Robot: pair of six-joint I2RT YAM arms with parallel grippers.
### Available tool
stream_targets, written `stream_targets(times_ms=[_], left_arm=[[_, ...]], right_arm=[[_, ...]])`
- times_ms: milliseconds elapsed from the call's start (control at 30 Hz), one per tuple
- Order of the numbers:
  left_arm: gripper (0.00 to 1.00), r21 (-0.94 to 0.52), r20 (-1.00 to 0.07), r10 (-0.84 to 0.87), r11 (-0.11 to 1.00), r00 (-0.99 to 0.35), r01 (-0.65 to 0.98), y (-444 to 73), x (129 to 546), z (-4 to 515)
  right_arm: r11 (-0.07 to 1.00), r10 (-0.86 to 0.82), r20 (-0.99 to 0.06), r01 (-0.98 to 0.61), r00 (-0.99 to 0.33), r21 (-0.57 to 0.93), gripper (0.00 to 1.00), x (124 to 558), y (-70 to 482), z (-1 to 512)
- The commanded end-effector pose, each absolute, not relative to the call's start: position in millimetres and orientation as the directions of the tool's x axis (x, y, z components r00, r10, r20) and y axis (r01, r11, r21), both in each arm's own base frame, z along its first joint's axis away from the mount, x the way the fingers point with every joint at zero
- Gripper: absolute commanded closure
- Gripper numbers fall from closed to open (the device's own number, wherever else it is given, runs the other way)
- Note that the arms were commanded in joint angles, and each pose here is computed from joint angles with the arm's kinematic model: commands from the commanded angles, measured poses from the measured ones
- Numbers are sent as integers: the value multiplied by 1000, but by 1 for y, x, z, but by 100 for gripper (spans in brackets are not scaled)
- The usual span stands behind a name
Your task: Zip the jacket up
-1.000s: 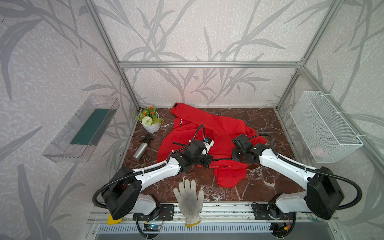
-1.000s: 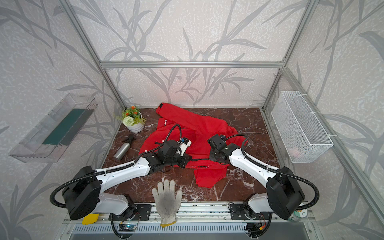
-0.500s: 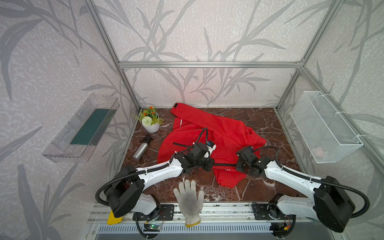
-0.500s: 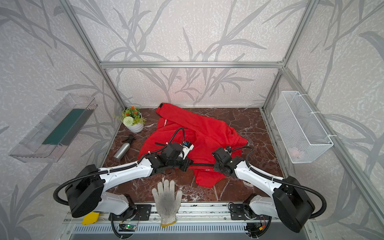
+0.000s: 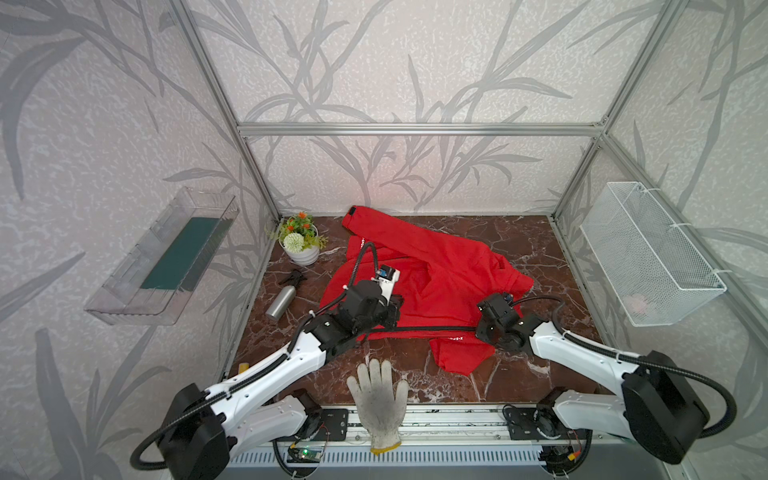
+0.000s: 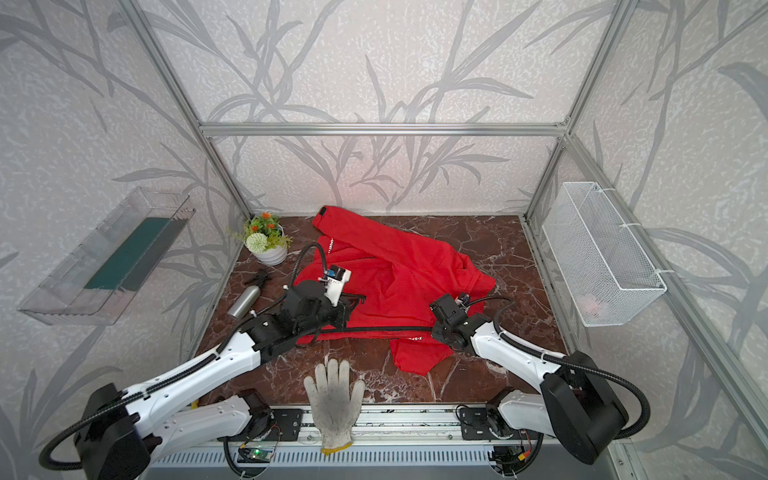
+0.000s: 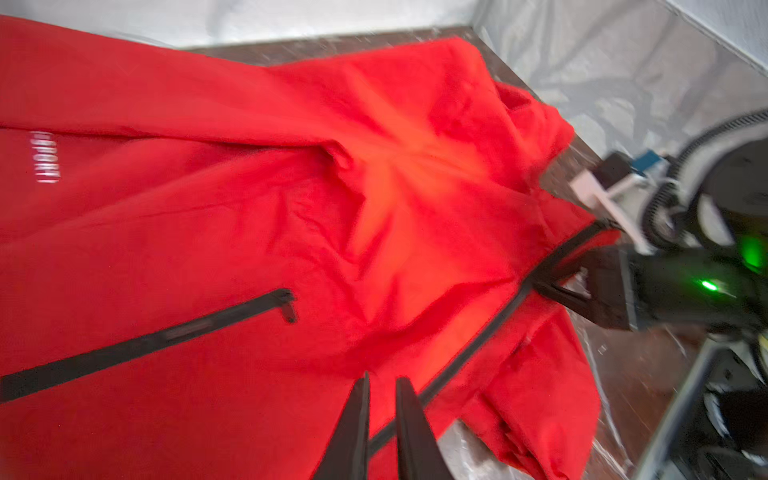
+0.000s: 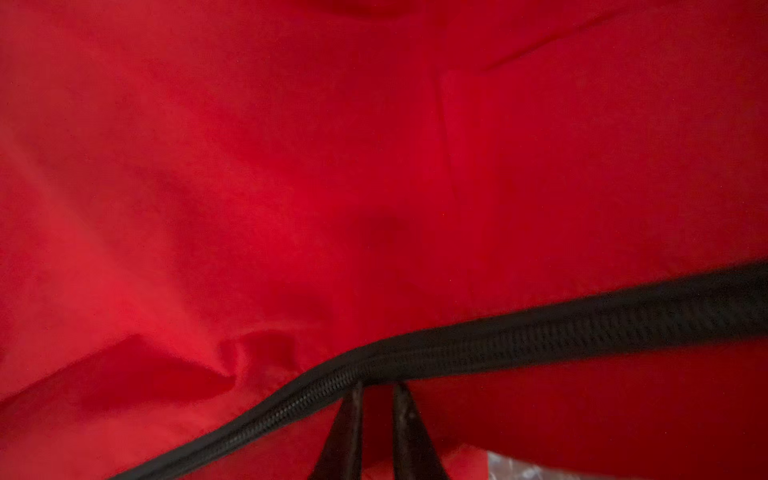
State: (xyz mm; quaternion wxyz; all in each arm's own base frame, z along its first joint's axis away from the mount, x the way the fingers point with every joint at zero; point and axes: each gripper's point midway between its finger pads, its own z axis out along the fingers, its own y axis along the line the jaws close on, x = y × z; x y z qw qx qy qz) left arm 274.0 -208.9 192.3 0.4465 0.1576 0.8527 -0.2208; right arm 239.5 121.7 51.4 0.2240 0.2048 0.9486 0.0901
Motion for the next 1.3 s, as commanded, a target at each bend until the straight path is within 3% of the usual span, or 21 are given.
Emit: stream_targets(times_ms=[0,67,133,200,300,333,467,567,700,833,933,1167,1267], left_arm=[[78,-174,-853,38,919,-521,353,-158,285,190],[71,-143,-875,11,950,-484,279,-130,293,197],[55,-99,-894,14,969,-448,227,-108,300,203],[40,-54,-905,24,984,-426,170,-87,308,205],[4,-7,-913,3,1000,-409,22,-50,324,204],[1,8,-919,-1,1000,-393,-21,-39,329,206],[1,80,-948,16,979,-319,-188,2,343,206],[1,66,-958,-23,952,-285,-298,25,348,196],[1,79,-959,0,960,-283,-268,23,351,177],[1,78,-970,24,973,-242,-217,15,354,156],[1,91,-965,18,959,-260,-270,24,355,143],[1,137,-962,43,931,-271,-338,40,356,131],[1,86,-974,6,933,-224,-349,43,361,134]], right_arm=[[922,381,-491,288,-783,257,77,243,112,96],[929,368,-545,269,-753,255,75,246,106,117],[944,328,-605,237,-725,227,71,251,100,136],[964,266,-671,200,-692,177,59,259,94,155],[985,167,-740,137,-652,101,21,277,91,175],[986,160,-749,140,-643,91,1,284,87,178],[978,167,-794,199,-584,60,1,310,66,187],[966,77,-884,253,-461,-48,1,327,43,192],[962,-99,-942,212,-319,-173,1,337,41,188],[933,-171,-924,245,-341,-263,1,339,30,160],[908,-230,-920,270,-317,-320,1,346,23,147],[922,-244,-929,230,-279,-312,1,373,23,132],[945,-205,-942,197,-265,-261,1,378,22,122]])
